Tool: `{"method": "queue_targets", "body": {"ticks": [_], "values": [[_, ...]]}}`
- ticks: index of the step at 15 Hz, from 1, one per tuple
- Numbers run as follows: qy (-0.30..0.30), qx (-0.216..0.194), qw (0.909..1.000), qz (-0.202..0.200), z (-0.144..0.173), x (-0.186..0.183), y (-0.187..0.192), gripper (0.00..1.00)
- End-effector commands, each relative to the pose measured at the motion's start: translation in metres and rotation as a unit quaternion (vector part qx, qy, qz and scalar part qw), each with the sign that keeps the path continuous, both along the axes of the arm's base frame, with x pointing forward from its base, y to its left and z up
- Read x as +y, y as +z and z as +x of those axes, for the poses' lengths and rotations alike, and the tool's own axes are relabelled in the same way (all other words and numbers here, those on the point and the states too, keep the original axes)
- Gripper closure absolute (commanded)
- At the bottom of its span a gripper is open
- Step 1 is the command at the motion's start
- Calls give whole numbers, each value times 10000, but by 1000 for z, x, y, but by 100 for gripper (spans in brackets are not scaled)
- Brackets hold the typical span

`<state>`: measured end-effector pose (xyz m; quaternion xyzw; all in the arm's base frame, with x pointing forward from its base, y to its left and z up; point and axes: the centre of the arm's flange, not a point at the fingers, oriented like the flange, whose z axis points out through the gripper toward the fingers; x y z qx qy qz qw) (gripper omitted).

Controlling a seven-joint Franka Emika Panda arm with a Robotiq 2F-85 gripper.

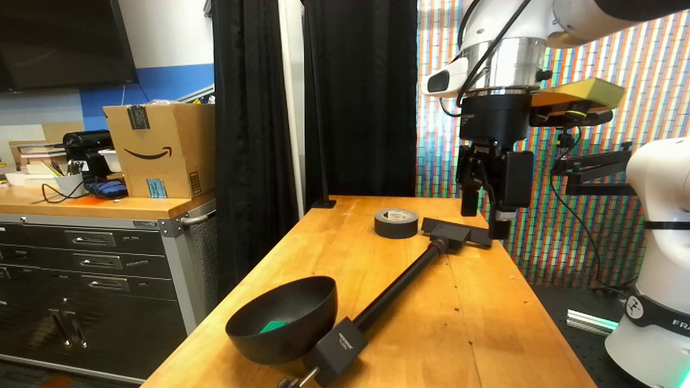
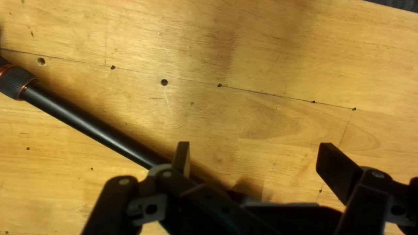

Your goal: Move the bowl to the right side of the table

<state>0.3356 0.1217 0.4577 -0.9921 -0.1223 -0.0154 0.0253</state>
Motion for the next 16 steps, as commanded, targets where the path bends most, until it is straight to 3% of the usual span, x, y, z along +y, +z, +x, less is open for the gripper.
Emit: {"method": "queue_targets", "body": {"ticks": [1, 16], "values": [[0, 0, 10000, 0, 0, 0, 0, 0], [19, 174, 9998, -40, -2, -1, -5, 0]]}}
